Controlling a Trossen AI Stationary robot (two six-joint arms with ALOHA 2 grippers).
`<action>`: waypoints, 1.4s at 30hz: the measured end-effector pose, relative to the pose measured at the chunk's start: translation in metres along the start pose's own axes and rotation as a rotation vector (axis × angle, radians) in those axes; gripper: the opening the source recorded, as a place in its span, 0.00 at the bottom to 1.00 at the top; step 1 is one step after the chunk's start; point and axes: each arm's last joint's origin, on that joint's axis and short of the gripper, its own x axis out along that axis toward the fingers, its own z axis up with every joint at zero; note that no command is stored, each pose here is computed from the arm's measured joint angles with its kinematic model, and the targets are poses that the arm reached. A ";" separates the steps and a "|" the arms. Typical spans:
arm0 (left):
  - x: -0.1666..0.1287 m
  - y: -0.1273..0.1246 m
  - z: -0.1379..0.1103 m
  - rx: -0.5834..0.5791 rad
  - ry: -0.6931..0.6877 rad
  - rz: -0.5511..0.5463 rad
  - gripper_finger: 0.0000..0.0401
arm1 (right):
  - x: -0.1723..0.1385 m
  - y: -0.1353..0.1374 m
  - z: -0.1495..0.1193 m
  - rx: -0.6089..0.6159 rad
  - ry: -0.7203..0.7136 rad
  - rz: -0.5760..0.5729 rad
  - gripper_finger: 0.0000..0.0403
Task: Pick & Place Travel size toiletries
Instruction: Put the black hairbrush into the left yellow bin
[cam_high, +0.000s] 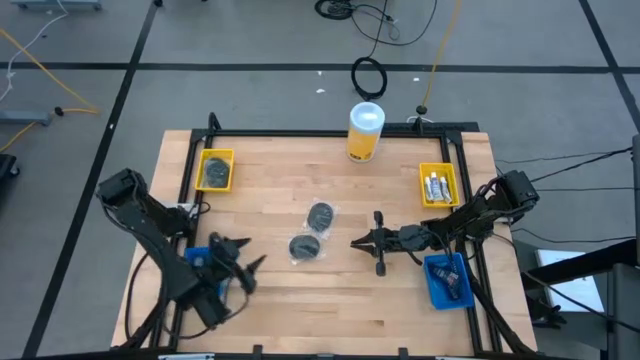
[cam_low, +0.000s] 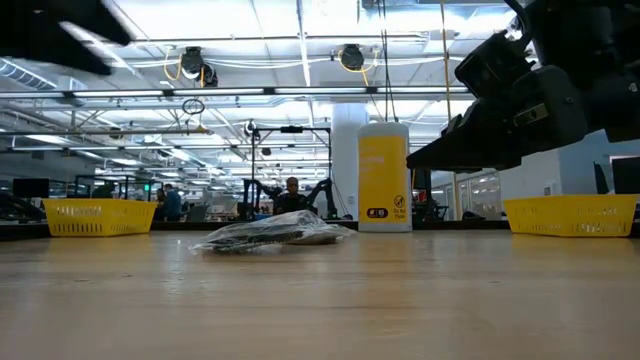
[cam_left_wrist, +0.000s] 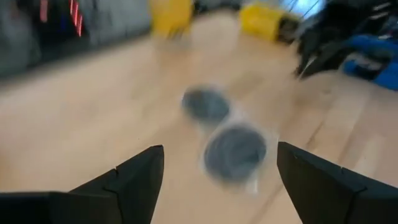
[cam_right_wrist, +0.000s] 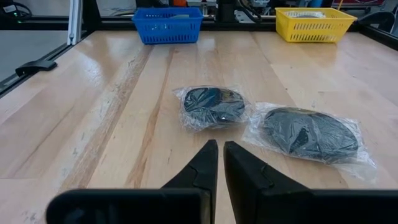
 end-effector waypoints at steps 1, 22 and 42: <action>0.006 -0.006 0.000 0.055 -0.056 -0.021 0.75 | 0.000 0.000 0.000 0.000 0.000 0.000 0.05; 0.169 -0.077 -0.026 0.750 0.116 -0.299 0.60 | 0.000 0.000 -0.002 -0.007 0.023 -0.002 0.05; 0.186 -0.067 -0.041 0.832 0.067 -0.042 0.40 | 0.000 0.000 -0.002 -0.007 0.021 -0.002 0.05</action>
